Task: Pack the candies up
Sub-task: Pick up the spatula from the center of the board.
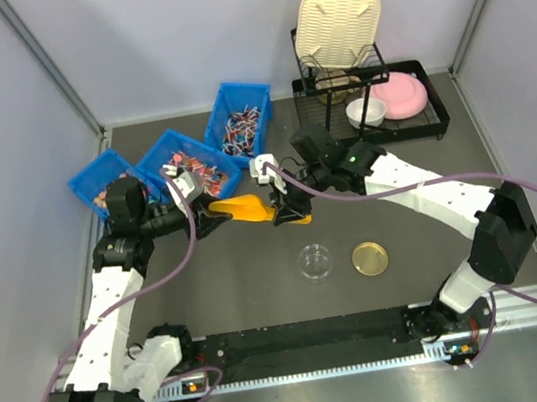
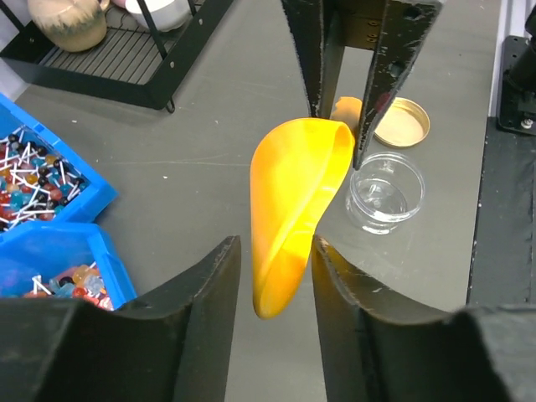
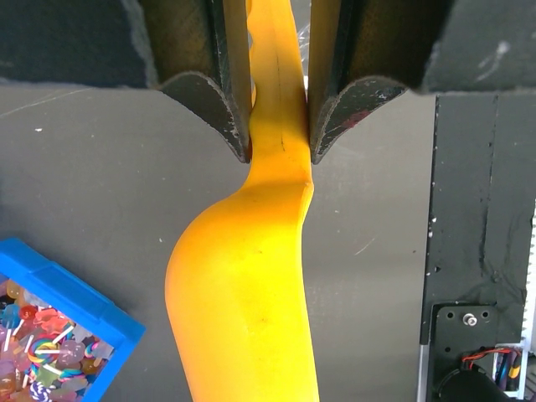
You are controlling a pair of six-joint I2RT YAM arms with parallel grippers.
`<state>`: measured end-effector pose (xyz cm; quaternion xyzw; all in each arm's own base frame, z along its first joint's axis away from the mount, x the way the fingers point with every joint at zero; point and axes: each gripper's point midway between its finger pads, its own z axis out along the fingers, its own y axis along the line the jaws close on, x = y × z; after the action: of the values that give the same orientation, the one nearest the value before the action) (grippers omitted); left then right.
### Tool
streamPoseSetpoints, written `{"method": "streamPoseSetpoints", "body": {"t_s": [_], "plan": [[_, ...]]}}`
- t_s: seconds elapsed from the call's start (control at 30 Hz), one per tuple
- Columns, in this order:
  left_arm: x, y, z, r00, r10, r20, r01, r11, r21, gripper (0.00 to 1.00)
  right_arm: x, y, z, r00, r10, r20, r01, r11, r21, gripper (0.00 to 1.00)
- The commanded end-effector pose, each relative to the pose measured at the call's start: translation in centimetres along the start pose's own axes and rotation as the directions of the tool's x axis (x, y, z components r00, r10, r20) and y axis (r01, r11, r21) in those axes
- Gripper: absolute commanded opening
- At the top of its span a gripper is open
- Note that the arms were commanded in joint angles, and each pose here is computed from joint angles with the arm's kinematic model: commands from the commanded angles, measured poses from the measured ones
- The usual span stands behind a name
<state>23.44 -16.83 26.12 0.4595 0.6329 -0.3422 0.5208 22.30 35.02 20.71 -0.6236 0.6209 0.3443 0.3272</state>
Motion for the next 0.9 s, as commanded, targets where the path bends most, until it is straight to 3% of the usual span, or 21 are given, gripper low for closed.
{"method": "streamPoseSetpoints", "body": {"t_s": [0.0,0.17,0.37,0.47,0.67,0.77,0.87], "plan": [[-0.6,0.6,0.3,0.999,0.021,0.028,-0.020,1.000,-0.016,0.43,-1.8,0.5,-0.7,0.997,-0.052,0.059,0.053,0.999,-0.010,0.00],[-0.6,0.7,0.4,0.999,0.021,0.033,-0.020,1.000,-0.018,0.44,-1.1,0.6,-0.1,0.998,-0.048,0.036,0.048,0.999,-0.016,0.00],[-0.4,0.5,0.4,0.999,0.022,0.035,-0.022,1.000,-0.014,0.53,-0.5,0.6,0.4,0.999,-0.050,0.016,0.051,0.999,-0.018,0.00],[-0.1,0.3,0.5,0.999,0.016,0.032,-0.015,1.000,-0.009,0.44,-0.6,0.8,0.5,0.998,-0.052,0.018,0.053,0.998,-0.024,0.00],[-0.2,0.3,0.5,0.999,0.015,0.037,-0.015,1.000,-0.007,0.37,-0.3,1.1,1.0,0.998,-0.060,0.000,0.060,0.998,-0.030,0.00],[-0.2,0.2,0.5,0.999,0.012,0.039,-0.012,1.000,-0.004,0.40,0.0,1.2,1.5,0.998,-0.059,-0.012,0.059,0.998,-0.036,0.00],[-0.1,0.2,0.5,0.999,0.011,0.038,-0.011,1.000,-0.003,0.51,0.0,1.2,1.7,0.998,-0.061,-0.018,0.060,0.998,-0.036,0.00]]}}
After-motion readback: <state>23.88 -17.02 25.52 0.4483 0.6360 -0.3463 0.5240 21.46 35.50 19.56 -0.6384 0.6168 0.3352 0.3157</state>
